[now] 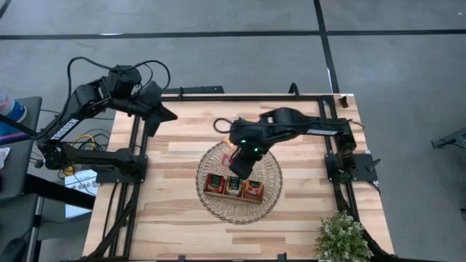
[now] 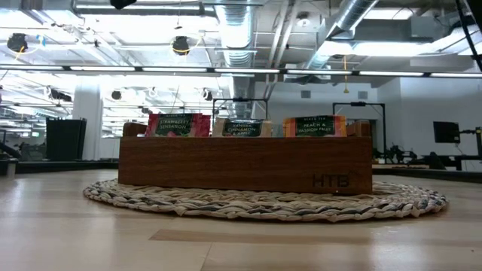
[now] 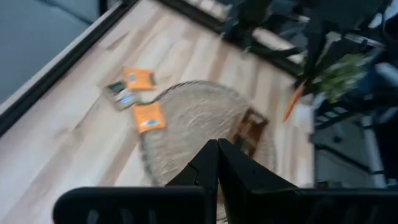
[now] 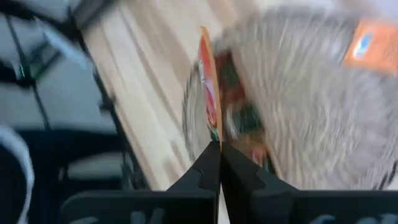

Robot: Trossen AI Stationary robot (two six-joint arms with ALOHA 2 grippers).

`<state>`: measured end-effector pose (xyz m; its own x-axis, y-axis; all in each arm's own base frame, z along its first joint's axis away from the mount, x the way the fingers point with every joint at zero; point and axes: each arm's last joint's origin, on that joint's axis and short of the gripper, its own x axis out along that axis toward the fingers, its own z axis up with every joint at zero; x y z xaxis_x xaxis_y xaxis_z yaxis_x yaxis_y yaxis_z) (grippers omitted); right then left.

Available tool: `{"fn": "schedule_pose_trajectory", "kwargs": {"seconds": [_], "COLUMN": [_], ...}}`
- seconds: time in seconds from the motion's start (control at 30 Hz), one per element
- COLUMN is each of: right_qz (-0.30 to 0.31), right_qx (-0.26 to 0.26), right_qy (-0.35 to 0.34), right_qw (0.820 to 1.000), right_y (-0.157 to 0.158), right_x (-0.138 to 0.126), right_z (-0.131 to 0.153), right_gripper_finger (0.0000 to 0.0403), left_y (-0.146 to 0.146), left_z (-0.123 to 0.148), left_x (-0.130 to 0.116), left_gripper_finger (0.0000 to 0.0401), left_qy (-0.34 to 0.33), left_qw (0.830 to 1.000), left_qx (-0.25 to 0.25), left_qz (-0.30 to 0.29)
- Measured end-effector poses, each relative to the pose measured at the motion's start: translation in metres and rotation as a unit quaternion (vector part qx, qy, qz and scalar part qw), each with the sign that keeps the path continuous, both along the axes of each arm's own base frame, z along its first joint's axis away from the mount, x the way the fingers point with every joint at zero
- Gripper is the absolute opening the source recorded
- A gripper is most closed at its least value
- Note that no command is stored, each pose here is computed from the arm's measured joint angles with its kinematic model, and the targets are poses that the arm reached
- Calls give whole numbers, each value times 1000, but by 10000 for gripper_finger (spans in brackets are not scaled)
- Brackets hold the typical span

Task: Pick & Place Tea
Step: Put the orange tea bag into the right section of the wooden organizer

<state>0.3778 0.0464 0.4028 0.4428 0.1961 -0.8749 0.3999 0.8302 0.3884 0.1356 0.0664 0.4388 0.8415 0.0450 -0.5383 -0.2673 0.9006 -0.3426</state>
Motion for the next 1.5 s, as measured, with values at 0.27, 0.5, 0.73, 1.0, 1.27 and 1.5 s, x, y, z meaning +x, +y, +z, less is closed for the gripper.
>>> {"fn": "schedule_pose_trajectory", "kwargs": {"seconds": [0.27,0.5,0.73,1.0,1.27,1.5], "right_qz": [-75,-113,-124,-159,-176,-142], "right_qx": [-85,-171,-259,-345,-369,-333], "right_qy": [-131,-233,-309,-336,-460,-548], "right_qw": [985,951,907,862,788,754], "right_y": [6,10,7,7,10,9], "right_x": [-8,-6,3,-14,-35,-35], "right_z": [32,53,68,92,140,157], "right_gripper_finger": [0,0,0,0,0,0], "left_y": [-1,2,3,1,-8,-13], "left_z": [19,37,45,64,80,91], "left_x": [10,15,16,14,19,36], "left_gripper_finger": [53,124,157,162,162,162], "left_qy": [-121,-199,-236,-316,-392,-457], "left_qw": [990,977,968,947,919,886], "left_qx": [-30,-53,-74,-41,-15,-15], "left_qz": [-72,-55,-40,-32,-47,-77]}}
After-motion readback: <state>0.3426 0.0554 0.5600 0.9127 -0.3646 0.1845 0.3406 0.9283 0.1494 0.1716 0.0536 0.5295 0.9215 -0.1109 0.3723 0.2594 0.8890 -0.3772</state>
